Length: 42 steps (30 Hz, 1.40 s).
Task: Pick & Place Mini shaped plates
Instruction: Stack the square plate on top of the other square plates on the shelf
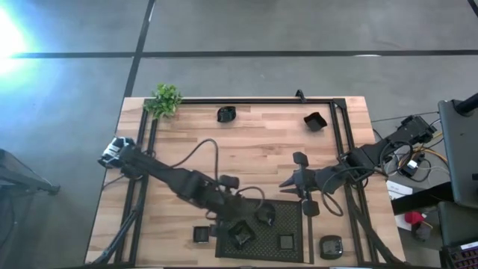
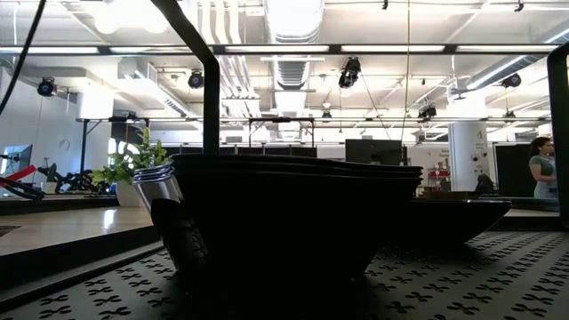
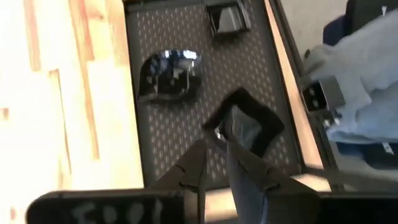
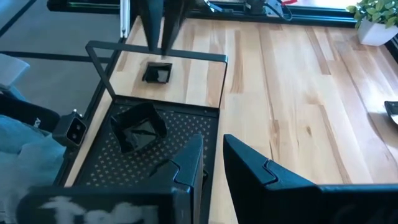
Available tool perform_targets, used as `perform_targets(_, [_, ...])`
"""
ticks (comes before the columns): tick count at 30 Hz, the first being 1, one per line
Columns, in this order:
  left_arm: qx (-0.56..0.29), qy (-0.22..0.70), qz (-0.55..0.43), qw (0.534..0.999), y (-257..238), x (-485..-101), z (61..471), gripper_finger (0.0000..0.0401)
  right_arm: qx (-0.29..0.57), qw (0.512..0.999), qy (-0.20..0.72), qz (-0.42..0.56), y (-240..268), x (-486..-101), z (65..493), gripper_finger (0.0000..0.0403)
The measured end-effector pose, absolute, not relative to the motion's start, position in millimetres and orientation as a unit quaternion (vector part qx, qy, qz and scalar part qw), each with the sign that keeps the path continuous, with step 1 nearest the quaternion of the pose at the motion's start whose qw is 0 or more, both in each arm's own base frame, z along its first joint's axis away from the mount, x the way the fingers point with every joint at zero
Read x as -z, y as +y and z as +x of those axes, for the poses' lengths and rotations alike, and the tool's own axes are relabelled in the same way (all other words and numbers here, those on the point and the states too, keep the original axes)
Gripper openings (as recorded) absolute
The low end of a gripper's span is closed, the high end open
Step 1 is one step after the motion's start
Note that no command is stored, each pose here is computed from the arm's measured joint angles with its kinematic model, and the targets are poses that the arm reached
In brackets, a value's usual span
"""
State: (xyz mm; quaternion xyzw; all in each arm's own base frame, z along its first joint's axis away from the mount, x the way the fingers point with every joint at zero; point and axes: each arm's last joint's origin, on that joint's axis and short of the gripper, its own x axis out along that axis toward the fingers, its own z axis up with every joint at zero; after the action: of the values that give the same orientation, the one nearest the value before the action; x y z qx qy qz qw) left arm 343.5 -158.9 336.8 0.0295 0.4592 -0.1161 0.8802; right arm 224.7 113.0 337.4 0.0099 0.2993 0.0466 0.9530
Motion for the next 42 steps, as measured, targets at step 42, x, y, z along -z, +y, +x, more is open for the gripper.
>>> perform_targets(42, [0.082, 0.586, 0.044, 0.805, -222, -202, 240, 0.0058, -0.051, 0.953, 0.299, 0.013, 113, -339, 223, 0.0059])
